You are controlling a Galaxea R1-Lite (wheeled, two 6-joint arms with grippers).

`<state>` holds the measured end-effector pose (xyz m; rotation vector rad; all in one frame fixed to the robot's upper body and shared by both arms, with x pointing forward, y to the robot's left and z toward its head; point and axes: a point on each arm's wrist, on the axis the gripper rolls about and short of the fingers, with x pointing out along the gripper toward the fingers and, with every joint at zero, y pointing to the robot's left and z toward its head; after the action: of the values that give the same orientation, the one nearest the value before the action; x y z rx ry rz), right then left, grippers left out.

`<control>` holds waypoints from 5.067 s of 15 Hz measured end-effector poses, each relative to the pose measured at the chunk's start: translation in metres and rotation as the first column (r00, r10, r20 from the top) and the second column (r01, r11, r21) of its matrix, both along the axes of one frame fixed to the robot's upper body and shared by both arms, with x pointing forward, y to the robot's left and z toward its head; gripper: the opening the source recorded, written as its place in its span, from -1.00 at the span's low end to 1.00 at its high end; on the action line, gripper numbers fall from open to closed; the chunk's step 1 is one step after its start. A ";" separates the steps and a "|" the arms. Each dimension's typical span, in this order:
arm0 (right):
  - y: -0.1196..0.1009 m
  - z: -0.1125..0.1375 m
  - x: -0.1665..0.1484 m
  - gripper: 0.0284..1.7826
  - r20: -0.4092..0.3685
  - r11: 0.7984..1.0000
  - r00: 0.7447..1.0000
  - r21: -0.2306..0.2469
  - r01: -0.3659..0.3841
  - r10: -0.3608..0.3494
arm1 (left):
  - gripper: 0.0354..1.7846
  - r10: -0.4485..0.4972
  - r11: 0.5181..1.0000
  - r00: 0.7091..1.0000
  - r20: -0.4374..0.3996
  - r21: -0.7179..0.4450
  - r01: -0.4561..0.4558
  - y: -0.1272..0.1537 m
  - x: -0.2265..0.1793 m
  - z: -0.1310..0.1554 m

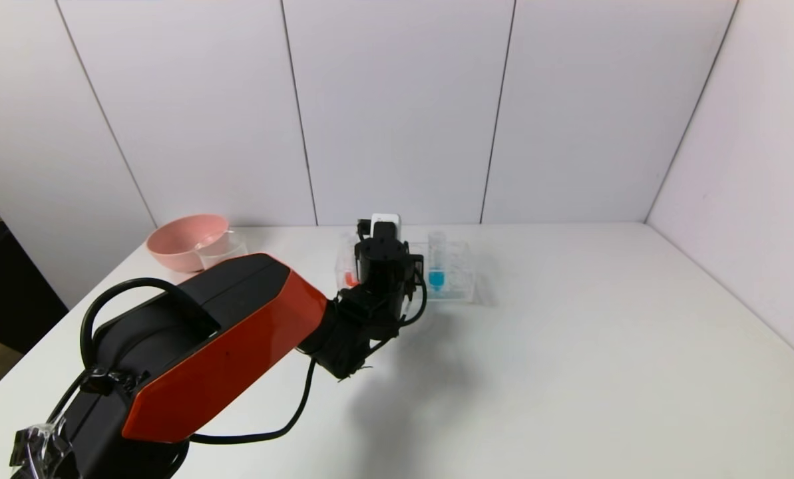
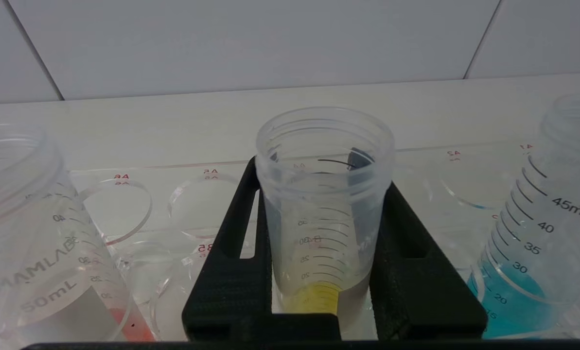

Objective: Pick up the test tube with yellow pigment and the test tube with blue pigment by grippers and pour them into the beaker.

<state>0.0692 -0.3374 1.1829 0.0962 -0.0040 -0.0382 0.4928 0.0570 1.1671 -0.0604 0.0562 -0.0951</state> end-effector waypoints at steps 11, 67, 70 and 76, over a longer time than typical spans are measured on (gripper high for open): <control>0.000 0.000 0.000 0.92 0.000 1.000 1.000 0.000 0.000 0.000 | -0.42 0.002 1.000 1.000 -0.001 0.002 -0.002 0.000 -0.002 0.000; 0.000 0.000 0.000 0.92 0.000 1.000 1.000 0.000 0.000 0.000 | -0.42 0.112 0.994 0.993 0.024 -0.016 -0.111 0.318 -0.080 0.198; 0.000 0.000 0.000 0.92 0.000 1.000 1.000 0.000 0.000 0.000 | -0.42 0.109 0.994 0.994 0.022 -0.015 -0.109 0.327 -0.082 0.198; 0.000 0.000 0.000 0.92 0.000 1.000 1.000 0.000 0.000 0.000 | -0.42 0.104 0.994 0.994 0.020 0.016 -0.105 0.329 -0.081 0.196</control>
<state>0.0692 -0.3374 1.1830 0.0962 -0.0044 -0.0381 0.4119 0.3859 1.3629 -0.0457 0.0342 0.0094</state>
